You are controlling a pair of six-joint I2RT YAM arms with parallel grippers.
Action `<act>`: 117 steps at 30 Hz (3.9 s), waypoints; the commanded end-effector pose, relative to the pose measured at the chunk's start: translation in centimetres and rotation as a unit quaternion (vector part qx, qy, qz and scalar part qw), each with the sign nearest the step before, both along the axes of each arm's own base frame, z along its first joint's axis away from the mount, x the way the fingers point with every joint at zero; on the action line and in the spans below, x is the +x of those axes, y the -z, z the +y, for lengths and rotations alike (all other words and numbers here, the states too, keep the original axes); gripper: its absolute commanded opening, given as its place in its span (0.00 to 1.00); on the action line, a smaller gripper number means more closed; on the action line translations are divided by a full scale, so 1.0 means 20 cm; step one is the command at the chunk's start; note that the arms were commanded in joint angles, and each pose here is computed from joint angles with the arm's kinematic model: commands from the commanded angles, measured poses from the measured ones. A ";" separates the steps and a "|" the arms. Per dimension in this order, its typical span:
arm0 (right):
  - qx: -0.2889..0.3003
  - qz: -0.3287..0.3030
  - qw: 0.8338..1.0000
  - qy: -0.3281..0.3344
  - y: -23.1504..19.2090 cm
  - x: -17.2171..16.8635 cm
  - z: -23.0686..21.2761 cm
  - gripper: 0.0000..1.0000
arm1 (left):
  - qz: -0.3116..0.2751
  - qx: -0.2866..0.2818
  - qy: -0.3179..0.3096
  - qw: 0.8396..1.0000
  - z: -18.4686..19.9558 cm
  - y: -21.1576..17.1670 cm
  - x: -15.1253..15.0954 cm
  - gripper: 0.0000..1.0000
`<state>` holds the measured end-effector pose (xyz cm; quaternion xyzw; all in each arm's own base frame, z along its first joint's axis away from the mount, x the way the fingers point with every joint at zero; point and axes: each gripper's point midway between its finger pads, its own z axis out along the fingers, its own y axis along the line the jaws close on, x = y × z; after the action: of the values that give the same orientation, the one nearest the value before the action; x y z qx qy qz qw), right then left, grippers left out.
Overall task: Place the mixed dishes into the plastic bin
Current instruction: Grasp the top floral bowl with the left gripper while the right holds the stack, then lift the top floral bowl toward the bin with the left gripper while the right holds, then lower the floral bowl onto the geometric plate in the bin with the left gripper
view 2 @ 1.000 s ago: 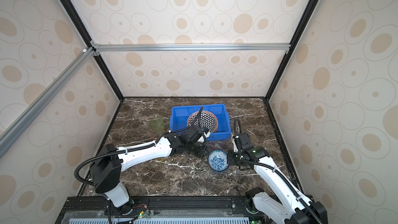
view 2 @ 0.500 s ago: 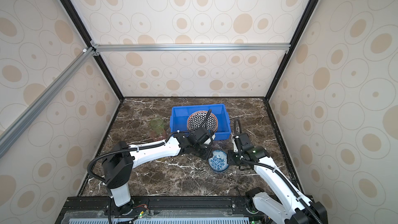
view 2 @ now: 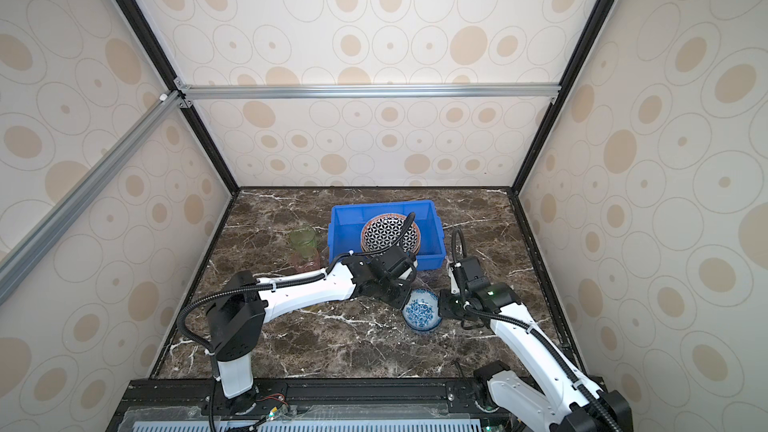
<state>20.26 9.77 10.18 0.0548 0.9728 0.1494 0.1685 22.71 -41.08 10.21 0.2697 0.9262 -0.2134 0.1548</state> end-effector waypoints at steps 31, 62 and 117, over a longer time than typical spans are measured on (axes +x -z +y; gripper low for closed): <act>-0.019 -0.044 0.999 -0.007 -0.15 -0.01 -0.04 0.20 | -0.071 -0.054 -0.013 0.996 -0.04 -0.29 0.08 0.00; 0.000 -0.033 0.999 -0.020 -0.14 -0.02 0.00 0.20 | -0.139 -0.072 -0.103 0.982 0.33 -0.59 0.36 0.00; -0.008 -0.017 0.998 -0.053 -0.14 0.09 0.06 0.20 | -0.118 -0.065 -0.197 0.971 0.46 -0.35 1.28 0.00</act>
<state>21.52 10.67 12.14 0.0104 0.9745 0.1496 0.1670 46.99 -31.21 14.25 0.0956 0.9343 -0.1833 0.2903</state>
